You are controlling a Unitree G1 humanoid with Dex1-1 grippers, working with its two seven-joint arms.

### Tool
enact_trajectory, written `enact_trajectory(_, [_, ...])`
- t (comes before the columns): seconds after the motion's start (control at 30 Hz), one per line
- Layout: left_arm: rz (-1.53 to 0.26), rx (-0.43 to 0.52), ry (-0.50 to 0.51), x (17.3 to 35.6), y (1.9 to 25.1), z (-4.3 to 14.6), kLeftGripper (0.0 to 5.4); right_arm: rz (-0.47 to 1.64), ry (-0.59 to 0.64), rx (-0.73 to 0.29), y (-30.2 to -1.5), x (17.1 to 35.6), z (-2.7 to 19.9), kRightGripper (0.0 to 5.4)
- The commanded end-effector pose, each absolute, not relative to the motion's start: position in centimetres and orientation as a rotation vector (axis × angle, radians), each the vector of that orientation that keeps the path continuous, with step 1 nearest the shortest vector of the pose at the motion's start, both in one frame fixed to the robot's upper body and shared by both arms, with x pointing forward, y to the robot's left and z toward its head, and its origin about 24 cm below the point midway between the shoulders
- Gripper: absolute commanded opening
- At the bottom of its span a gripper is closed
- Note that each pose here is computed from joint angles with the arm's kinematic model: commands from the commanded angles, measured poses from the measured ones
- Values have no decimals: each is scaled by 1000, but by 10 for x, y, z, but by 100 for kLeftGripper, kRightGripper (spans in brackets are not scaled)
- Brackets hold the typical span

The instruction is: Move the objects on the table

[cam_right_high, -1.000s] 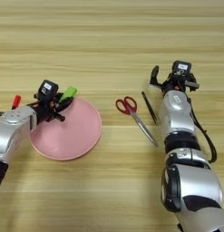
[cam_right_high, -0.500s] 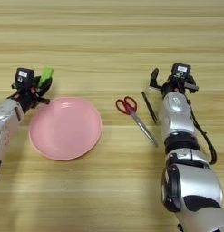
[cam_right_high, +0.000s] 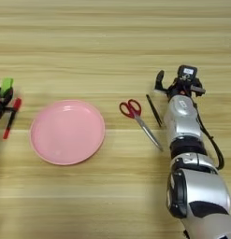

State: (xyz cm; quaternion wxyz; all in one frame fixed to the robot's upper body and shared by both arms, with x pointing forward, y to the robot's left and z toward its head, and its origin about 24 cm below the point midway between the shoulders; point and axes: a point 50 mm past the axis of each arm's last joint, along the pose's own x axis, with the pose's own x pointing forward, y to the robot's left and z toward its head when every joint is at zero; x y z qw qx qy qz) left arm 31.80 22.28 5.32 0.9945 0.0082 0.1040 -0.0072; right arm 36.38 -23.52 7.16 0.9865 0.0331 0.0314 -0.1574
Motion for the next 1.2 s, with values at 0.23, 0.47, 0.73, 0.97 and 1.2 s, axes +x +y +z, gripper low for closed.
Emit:
enact_trajectory(0.23, [100, 29, 211, 318, 246, 29, 132, -316, 39, 70, -238, 368, 80, 540])
enact_trajectory(0.47, [100, 61, 246, 319, 246, 21, 132, -313, 40, 69, -238, 368, 80, 540])
enact_trajectory(0.73, [92, 88, 285, 319, 245, 14, 132, -307, 39, 68, -237, 368, 80, 540])
enact_trajectory(0.97, [87, 97, 331, 317, 243, 7, 132, -303, 42, 68, -236, 368, 79, 540])
enact_trajectory(1.2, [84, 96, 344, 317, 240, 3, 132, -300, 43, 67, -235, 368, 79, 540])
